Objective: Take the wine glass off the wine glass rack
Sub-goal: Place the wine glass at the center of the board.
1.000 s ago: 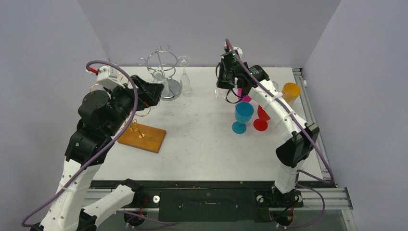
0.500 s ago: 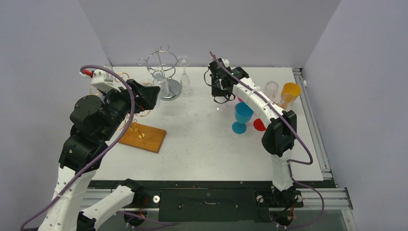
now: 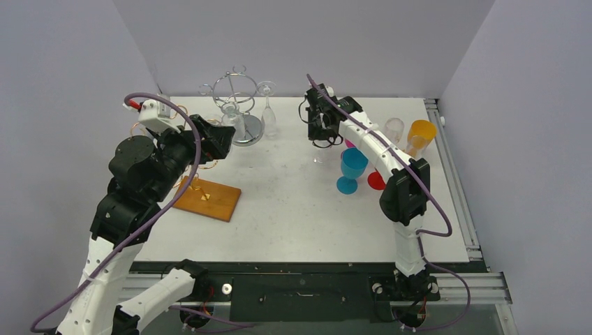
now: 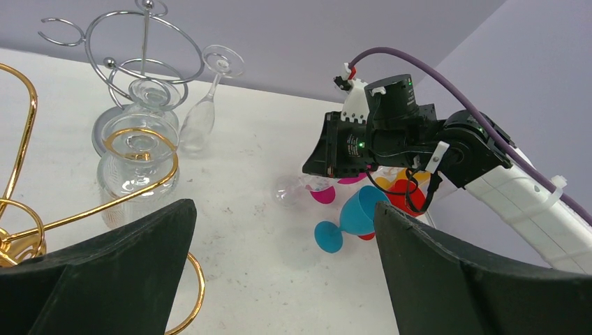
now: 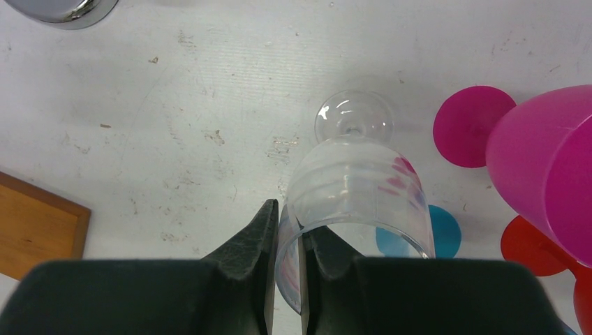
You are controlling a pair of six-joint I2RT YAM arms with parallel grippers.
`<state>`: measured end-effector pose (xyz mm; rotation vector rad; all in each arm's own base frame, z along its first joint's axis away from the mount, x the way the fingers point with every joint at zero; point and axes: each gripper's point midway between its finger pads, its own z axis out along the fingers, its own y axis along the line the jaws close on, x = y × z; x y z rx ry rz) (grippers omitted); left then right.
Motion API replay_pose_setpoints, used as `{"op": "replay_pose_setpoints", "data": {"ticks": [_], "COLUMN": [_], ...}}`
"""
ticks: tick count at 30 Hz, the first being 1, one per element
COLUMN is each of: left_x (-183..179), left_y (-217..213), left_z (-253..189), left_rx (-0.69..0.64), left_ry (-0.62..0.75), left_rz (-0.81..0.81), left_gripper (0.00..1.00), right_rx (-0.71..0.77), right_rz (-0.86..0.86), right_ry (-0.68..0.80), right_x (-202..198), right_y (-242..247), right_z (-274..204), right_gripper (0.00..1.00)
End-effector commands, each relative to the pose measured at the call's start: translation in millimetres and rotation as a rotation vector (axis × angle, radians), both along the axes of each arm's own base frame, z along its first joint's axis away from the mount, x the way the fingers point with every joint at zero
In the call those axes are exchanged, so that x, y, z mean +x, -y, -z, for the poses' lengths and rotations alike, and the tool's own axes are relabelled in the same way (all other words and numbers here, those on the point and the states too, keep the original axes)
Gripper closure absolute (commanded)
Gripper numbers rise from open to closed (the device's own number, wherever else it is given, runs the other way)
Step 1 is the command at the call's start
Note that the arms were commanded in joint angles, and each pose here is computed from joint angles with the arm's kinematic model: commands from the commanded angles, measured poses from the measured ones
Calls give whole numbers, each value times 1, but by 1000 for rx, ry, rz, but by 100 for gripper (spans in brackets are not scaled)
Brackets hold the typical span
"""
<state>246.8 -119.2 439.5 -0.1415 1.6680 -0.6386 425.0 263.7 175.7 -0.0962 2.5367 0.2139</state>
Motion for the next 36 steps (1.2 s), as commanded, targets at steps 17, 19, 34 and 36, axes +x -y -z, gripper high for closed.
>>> {"op": "replay_pose_setpoints", "data": {"ticks": [17, 19, 34, 36], "left_x": [2, 2, 7, 9], "left_y": [3, 3, 7, 8], "left_z": [-2, -2, -1, 0], "left_rx": [0, 0, -2, -1], "left_ry": [15, 16, 1, -4], "left_rz": [15, 17, 20, 20], "left_gripper": [4, 4, 4, 4], "right_rx": [20, 19, 46, 50], "right_rz": [-3, -4, 19, 23], "right_ry": [-4, -8, 83, 102], "right_x": [10, 10, 9, 9], "right_y": [-3, -3, 5, 7], "right_z": [9, 10, -43, -52], "right_gripper": [93, 92, 58, 55]}}
